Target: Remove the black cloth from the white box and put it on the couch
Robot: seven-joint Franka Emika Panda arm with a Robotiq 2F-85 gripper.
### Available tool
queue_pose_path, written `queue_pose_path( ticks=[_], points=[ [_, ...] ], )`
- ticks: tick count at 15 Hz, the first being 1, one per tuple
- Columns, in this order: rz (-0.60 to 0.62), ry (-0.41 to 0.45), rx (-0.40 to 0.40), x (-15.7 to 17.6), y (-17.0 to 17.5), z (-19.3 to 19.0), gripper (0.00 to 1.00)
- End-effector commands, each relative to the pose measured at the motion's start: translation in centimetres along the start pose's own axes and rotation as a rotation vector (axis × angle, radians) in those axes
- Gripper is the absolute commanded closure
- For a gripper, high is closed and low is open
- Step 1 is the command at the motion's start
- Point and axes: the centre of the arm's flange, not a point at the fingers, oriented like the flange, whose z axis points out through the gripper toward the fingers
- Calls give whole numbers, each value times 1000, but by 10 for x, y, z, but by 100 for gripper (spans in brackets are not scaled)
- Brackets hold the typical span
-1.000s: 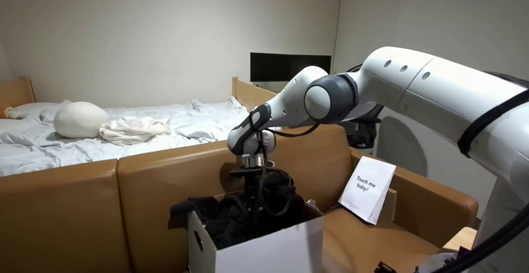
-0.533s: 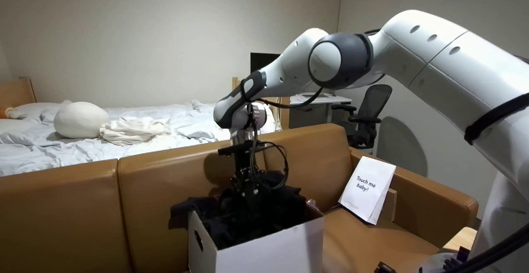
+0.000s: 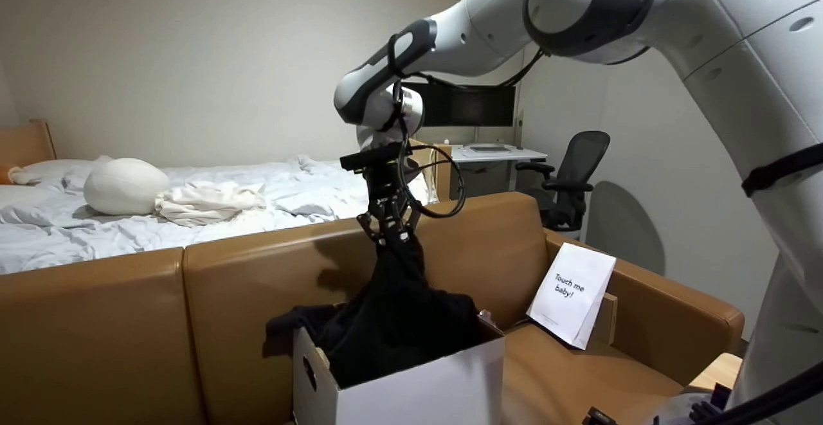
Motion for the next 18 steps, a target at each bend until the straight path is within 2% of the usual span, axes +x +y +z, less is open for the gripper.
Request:
queue_pose_path(
  ticks=[1, 2, 5, 9, 10, 11, 13, 16, 17, 18],
  points=[
    [2, 91, 74, -61, 65, -6, 95],
    [11, 155, 124, -69, 76, -10, 95],
    [46, 264, 257, -87, 106, -26, 95],
    [93, 425, 390, -109, 152, -33, 95],
    [120, 462, 407, -114, 165, -32, 95],
    [60, 392, 357, -80, 117, -50, 81],
    [80, 429, 382, -90, 138, -44, 81],
    [82, 435, 387, -97, 146, -40, 81],
    [82, 435, 387, -97, 145, -40, 95],
    [88, 494, 388, -110, 154, -48, 95]
  ],
)
